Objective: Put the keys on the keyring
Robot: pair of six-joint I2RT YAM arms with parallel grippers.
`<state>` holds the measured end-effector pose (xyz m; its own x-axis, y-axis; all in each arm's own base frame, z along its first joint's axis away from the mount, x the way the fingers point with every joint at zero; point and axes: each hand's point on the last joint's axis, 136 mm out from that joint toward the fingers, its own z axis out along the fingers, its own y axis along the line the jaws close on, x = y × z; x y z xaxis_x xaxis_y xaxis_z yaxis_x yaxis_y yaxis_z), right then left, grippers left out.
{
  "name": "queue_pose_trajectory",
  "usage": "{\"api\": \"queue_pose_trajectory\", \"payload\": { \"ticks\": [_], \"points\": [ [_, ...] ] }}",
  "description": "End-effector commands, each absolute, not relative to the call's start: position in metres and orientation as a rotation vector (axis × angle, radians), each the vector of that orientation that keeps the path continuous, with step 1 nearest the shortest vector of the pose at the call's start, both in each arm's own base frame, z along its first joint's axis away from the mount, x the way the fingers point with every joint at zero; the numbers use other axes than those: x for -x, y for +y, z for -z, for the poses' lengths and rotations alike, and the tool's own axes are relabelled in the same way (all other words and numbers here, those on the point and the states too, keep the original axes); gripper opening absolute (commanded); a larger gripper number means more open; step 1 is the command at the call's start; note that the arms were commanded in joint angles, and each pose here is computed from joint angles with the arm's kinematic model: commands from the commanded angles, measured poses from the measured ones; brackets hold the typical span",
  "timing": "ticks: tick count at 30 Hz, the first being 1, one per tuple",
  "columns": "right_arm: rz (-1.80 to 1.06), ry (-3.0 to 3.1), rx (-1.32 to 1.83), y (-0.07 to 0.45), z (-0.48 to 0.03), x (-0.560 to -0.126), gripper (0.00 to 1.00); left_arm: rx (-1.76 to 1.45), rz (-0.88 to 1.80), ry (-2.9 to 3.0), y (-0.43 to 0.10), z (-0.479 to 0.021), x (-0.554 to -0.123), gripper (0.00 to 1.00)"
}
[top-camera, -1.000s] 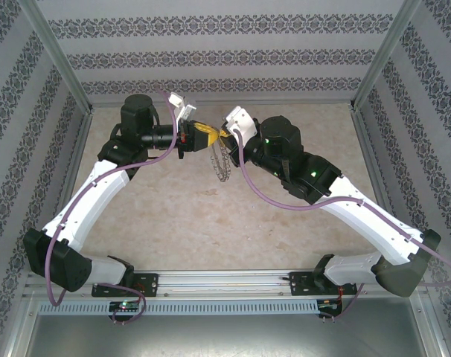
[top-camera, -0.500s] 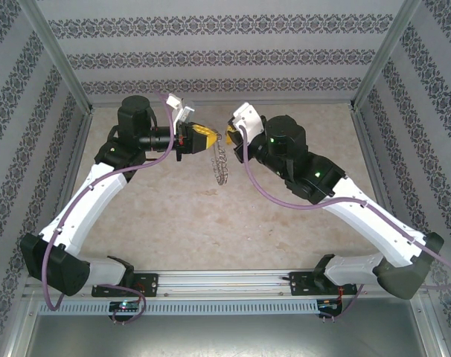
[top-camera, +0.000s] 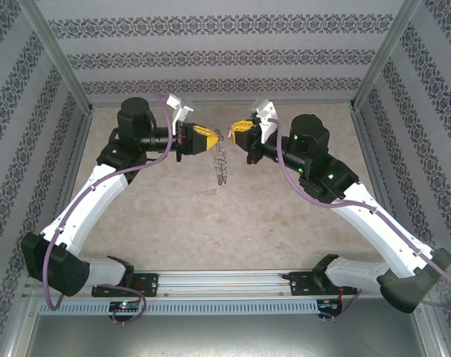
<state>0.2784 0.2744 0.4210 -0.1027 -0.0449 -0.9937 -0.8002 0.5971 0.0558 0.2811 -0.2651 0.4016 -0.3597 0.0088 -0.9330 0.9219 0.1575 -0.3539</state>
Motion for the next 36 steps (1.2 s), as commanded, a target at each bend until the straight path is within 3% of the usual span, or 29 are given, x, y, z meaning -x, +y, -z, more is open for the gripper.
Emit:
{"api": "queue_pose_trajectory", "payload": {
  "ticks": [1,13,19,26,36],
  "points": [
    [-0.874,1.499,0.746,0.281,-0.432,-0.266,0.00,-0.951,1.362,1.453,-0.260,-0.429,-0.269,0.00],
    [-0.800,1.579,0.627,0.254,-0.412,-0.279,0.00,-0.913,1.334,1.561,-0.258,-0.410,-0.280,0.00],
    [-0.594,1.743,0.526,0.225,-0.379,-0.301,0.00,-0.864,1.135,1.878,-0.243,-0.332,-0.291,0.00],
    [-0.543,1.934,0.463,0.212,-0.311,-0.314,0.00,-0.751,0.948,2.255,-0.220,-0.239,-0.298,0.00],
    [-0.463,2.267,0.440,0.205,-0.207,-0.316,0.00,-0.672,0.786,2.569,-0.215,-0.156,-0.301,0.00]
  ]
}}
